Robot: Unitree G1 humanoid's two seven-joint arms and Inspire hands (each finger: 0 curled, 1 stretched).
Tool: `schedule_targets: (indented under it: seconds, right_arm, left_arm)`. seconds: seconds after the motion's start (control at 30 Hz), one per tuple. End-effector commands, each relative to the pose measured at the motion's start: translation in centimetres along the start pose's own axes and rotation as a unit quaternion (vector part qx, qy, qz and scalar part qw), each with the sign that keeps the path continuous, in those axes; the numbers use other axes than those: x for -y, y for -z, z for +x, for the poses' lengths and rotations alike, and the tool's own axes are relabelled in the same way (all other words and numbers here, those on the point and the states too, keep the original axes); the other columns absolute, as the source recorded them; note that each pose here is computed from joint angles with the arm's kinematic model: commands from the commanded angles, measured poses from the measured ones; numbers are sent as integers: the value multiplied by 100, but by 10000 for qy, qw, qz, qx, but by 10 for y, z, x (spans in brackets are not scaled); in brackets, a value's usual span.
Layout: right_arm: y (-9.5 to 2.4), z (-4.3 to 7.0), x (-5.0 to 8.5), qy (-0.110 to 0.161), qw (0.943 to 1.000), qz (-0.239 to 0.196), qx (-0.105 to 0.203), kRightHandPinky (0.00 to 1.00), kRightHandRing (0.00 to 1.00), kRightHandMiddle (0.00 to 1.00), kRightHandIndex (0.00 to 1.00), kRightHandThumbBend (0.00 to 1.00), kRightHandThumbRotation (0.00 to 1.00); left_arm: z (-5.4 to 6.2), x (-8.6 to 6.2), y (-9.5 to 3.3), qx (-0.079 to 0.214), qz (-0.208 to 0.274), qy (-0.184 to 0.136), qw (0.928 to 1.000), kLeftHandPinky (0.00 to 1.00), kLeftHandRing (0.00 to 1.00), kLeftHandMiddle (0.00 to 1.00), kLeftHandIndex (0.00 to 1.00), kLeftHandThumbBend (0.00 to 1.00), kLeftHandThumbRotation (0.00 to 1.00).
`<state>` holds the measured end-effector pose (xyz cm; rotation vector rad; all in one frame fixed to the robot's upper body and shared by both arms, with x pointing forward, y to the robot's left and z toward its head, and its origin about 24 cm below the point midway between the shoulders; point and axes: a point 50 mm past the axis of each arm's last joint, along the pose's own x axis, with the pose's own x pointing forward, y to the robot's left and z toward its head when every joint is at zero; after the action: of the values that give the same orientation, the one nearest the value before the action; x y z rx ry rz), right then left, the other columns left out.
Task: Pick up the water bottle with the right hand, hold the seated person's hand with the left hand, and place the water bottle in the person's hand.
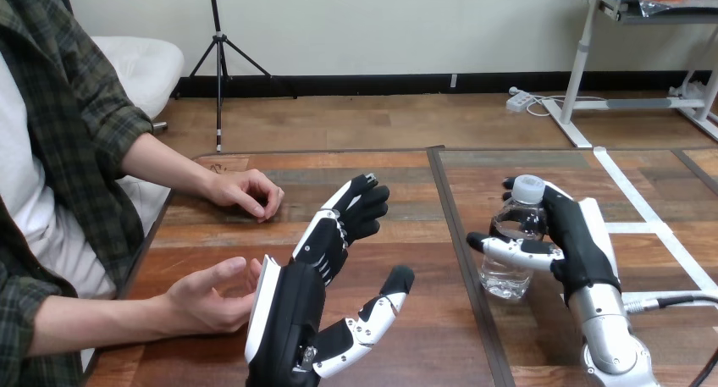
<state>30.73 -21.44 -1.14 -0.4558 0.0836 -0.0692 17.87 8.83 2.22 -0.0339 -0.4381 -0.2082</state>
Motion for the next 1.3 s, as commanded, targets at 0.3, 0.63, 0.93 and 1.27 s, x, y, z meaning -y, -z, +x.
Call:
schedule_targets:
  seconds: [0.3,0.63,0.93,1.27]
  right_arm:
    - [-38,23,23,-140,9851,-1549,732,66,70,73,72,81,0]
    - [-46,25,28,-226,9779,-1897,849,64,68,70,68,86,0]
    - [-48,24,28,-281,9753,-2015,860,63,67,70,67,86,0]
    - [-48,23,27,-325,9748,-2062,790,61,66,69,66,86,0]
  left_arm:
    - [10,1,-10,318,8,-25,9995,79,82,83,85,48,0]
    - [10,3,-10,301,-22,-35,9995,79,82,83,85,47,0]
    - [10,5,-10,284,-23,-10,9996,78,82,83,86,46,0]
    - [10,6,-10,272,-67,-28,9996,77,82,84,86,45,0]
